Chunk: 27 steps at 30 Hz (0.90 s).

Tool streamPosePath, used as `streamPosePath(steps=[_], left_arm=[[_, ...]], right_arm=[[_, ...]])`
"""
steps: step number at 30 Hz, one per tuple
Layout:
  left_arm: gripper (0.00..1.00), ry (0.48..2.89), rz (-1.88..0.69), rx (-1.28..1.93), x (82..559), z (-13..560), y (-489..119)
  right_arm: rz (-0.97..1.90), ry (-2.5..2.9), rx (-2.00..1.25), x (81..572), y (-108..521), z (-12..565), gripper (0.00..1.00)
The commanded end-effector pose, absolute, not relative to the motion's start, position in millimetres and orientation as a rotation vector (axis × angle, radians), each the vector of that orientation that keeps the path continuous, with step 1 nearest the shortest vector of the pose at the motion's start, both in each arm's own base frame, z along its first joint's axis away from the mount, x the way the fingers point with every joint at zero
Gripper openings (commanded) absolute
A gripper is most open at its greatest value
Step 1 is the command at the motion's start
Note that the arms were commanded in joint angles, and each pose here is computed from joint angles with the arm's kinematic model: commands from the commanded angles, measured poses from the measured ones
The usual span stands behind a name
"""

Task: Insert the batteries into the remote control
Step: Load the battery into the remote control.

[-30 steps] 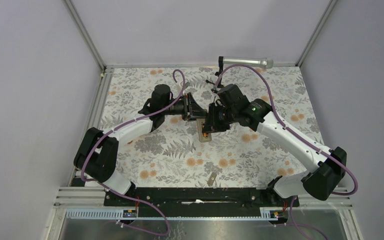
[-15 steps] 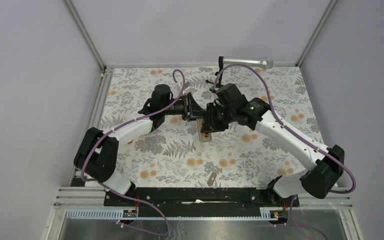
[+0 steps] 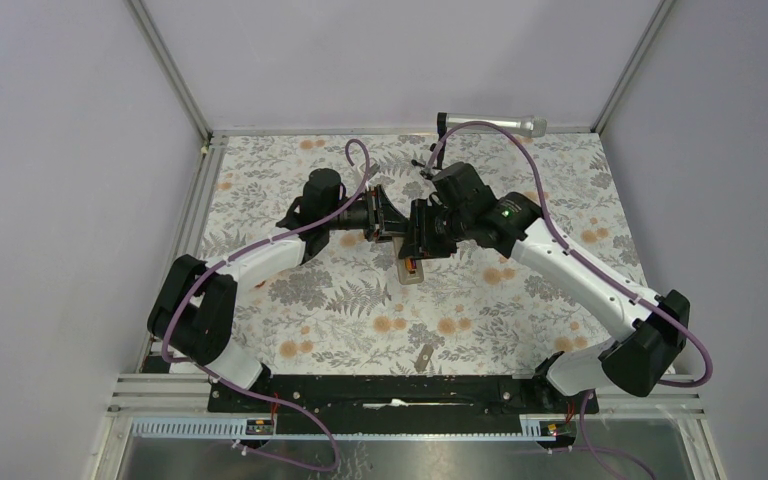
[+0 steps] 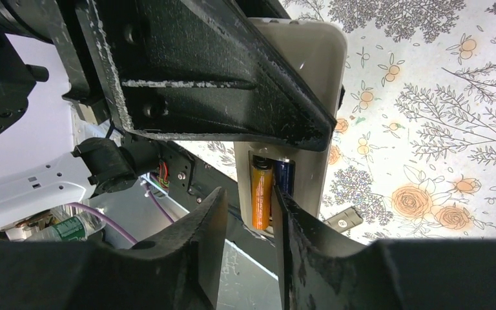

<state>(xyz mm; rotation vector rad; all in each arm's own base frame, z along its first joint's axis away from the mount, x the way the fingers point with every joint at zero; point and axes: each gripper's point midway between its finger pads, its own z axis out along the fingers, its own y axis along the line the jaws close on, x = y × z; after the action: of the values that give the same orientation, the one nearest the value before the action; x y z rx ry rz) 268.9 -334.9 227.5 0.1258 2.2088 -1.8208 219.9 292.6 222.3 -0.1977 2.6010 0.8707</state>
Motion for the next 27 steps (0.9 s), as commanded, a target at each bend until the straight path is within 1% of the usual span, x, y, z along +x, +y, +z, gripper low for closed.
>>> streamPosePath(steps=[1, 5, 13, 17, 19, 21, 24, 27], left_arm=[[0.0, 2.123, -1.861, 0.204, 266.0, 252.8, -334.1], [0.0, 2.116, -1.854, 0.201, 267.8, 253.5, -332.5], [0.0, 2.109, -1.848, 0.192, 269.6, 255.5, -329.8], [0.0, 2.096, -1.853, 0.182, 272.2, 261.9, -328.2], [0.0, 2.08, -1.863, 0.17, 273.5, 267.3, -327.3], [0.0, 2.057, -1.875, 0.155, 274.5, 274.6, -325.8], [0.0, 2.021, -1.894, 0.114, 277.6, 286.9, -321.7], [0.0, 1.952, -1.935, 0.052, 280.4, 304.8, -316.3]], right_arm=[[0.82, 2.56, -0.18, 228.0, 287.3, 235.5, 0.41], [0.84, 2.552, -0.182, 226.5, 288.8, 242.1, 0.43], [0.866, 2.507, -0.185, 226.0, 287.6, 257.0, 0.44], [0.908, 2.419, -0.172, 225.5, 284.3, 276.0, 0.68], [0.933, 2.363, -0.157, 224.1, 280.8, 285.0, 0.77], [0.939, 2.32, -0.119, 223.9, 275.2, 290.3, 0.83], [0.954, 2.279, -0.065, 221.3, 267.8, 290.3, 0.9], [1.057, 2.214, -0.023, 216.9, 271.7, 293.2, 0.95]])
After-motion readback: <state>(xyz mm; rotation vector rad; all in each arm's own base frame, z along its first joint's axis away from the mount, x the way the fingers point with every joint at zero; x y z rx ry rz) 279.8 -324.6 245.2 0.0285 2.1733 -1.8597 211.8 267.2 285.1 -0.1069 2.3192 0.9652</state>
